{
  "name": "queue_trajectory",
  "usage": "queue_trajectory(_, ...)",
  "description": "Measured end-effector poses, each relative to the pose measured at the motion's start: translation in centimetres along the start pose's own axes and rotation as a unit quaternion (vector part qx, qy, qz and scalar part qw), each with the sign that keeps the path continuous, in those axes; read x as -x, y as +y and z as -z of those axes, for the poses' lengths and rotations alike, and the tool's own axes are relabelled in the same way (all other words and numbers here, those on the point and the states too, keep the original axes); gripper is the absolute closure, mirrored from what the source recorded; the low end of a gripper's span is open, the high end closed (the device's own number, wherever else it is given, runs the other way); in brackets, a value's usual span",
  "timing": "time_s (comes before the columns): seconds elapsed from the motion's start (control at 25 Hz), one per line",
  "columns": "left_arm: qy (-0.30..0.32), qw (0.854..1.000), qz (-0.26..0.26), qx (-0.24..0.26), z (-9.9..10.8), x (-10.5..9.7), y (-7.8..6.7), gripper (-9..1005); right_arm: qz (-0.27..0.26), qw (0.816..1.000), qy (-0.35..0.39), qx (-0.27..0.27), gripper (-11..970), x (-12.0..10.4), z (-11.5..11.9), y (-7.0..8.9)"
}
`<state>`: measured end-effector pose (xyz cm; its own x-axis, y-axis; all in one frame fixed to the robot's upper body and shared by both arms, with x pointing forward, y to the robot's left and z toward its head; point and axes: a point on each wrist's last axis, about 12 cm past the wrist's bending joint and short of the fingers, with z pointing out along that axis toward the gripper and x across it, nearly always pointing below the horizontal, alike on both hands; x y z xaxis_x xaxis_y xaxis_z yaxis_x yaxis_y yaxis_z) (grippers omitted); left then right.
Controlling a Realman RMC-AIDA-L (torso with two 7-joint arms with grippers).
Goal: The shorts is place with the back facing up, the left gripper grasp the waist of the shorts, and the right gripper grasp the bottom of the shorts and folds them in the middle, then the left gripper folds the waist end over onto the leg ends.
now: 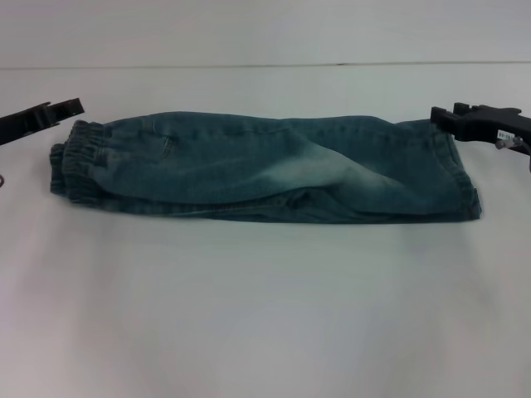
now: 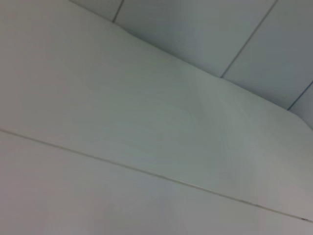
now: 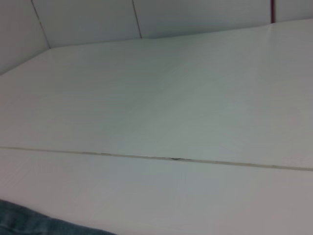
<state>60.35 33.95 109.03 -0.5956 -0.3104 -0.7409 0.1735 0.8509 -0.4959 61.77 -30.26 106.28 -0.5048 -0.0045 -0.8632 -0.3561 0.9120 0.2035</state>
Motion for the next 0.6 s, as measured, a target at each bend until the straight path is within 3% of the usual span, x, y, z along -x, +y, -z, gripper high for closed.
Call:
queue_trajectory(0.24,0.009,1.000,-0.011,-0.014,1.9,0.3,1.0,543,-0.038,0.997,-0.047,0.038,471,0.6,2.1,-0.9)
queue_trajectory(0.44,0.038,0.998,-0.033,-0.037,3.9,0.2,1.8,340,-0.032,0.985,-0.060,0.158,314,1.9,5.5,-0.8)
queue_trajectory(0.6,0.078,0.994,-0.069,-0.028,4.8,-0.1,2.2,162,0.007,0.960,-0.016,0.281,183,2.2,7.9,0.4)
